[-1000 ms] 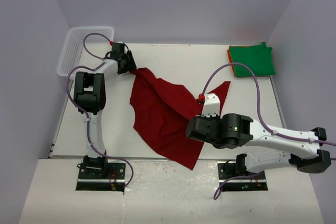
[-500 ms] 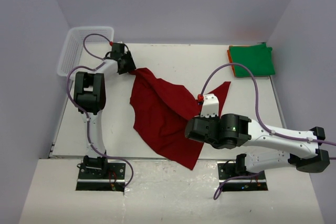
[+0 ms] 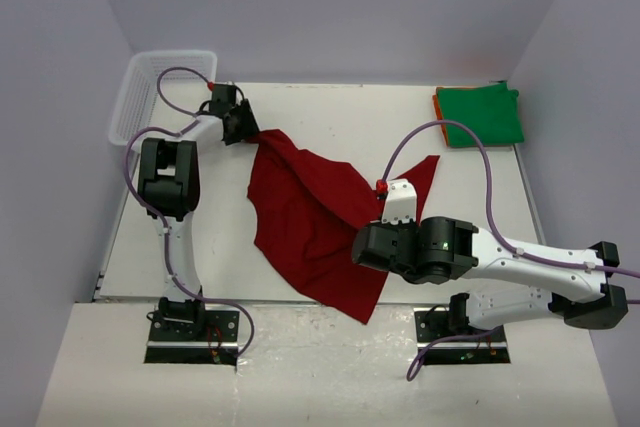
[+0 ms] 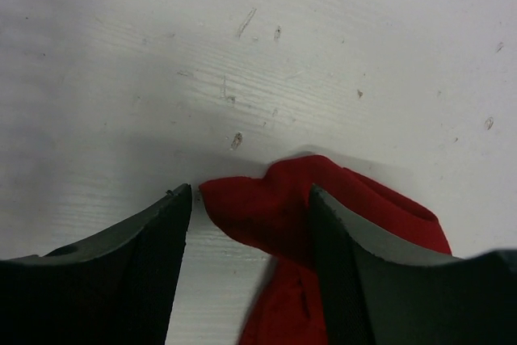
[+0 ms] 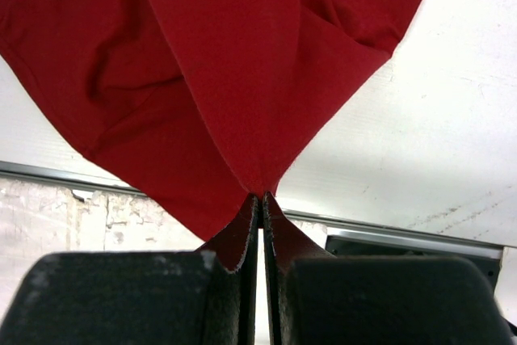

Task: Fold and stack the t-shirts
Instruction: Flatten out the tshirt

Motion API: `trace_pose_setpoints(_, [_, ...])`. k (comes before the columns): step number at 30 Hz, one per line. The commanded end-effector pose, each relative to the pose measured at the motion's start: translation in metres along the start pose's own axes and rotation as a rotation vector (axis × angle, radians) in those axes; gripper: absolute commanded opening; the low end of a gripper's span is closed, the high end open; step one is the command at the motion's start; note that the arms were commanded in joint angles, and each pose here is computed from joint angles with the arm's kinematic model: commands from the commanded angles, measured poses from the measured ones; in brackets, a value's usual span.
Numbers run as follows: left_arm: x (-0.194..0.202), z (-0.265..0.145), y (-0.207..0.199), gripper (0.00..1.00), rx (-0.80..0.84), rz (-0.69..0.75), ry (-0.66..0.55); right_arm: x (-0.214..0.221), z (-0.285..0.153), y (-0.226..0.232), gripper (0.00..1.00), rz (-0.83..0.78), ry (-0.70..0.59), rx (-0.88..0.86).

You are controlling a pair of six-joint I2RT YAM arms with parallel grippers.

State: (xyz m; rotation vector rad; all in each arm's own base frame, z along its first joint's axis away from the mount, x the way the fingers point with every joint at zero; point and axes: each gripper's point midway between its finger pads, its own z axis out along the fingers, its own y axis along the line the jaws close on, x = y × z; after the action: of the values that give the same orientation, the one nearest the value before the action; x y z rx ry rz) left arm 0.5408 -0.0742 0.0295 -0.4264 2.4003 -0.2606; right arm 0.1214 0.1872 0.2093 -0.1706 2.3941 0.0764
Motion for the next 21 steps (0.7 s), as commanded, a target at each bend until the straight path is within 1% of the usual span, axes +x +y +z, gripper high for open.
trace_pose_setpoints(1, [-0.005, -0.01, -0.012, 0.61, 0.051, -0.029, -0.007, 0.006, -0.009, -0.034, 0.0, -0.072, 0.026, 0.109])
trace_pose_setpoints(2, [-0.008, -0.01, -0.014, 0.57, 0.054, -0.028, -0.014, 0.006, -0.009, -0.033, 0.0, -0.071, 0.028, 0.107])
trace_pose_setpoints(4, [-0.006, -0.006, -0.011, 0.54, 0.043, -0.027, -0.008, 0.006, -0.01, -0.034, 0.0, -0.07, 0.029, 0.104])
trace_pose_setpoints(5, [-0.01, -0.007, -0.013, 0.49, 0.043, -0.025, -0.015, 0.007, -0.009, -0.035, 0.0, -0.07, 0.029, 0.106])
trace_pose_setpoints(10, [-0.011, -0.007, -0.014, 0.4, 0.048, -0.031, -0.017, 0.007, -0.008, -0.034, 0.0, -0.071, 0.032, 0.108])
trace_pose_setpoints(11, [-0.012, -0.007, -0.014, 0.34, 0.048, -0.031, -0.019, 0.008, -0.008, -0.034, 0.0, -0.075, 0.033, 0.11])
trace_pose_setpoints(13, [-0.013, -0.009, -0.015, 0.29, 0.05, -0.031, -0.023, 0.009, -0.007, -0.034, 0.0, -0.075, 0.034, 0.112])
trace_pose_setpoints(14, [-0.014, -0.011, -0.015, 0.22, 0.052, -0.028, -0.026, 0.009, -0.007, -0.034, 0.0, -0.078, 0.034, 0.116])
trace_pose_setpoints(16, [-0.018, -0.015, -0.015, 0.13, 0.044, -0.026, -0.035, 0.009, -0.007, -0.034, 0.0, -0.079, 0.035, 0.114])
trace_pose_setpoints(17, [-0.017, -0.017, -0.013, 0.03, 0.037, -0.025, -0.035, 0.009, -0.007, -0.034, 0.0, -0.077, 0.033, 0.115])
trace_pose_setpoints(18, [-0.022, -0.023, -0.014, 0.0, 0.034, -0.024, -0.052, 0.008, -0.007, -0.034, 0.0, -0.077, 0.031, 0.116])
trace_pose_setpoints(20, [-0.022, -0.031, -0.014, 0.0, 0.028, -0.011, -0.057, 0.008, -0.006, -0.033, 0.0, -0.075, 0.026, 0.117])
trace_pose_setpoints(21, [-0.035, -0.048, -0.011, 0.0, -0.005, -0.003, -0.105, 0.006, -0.005, -0.032, 0.0, -0.076, 0.02, 0.119])
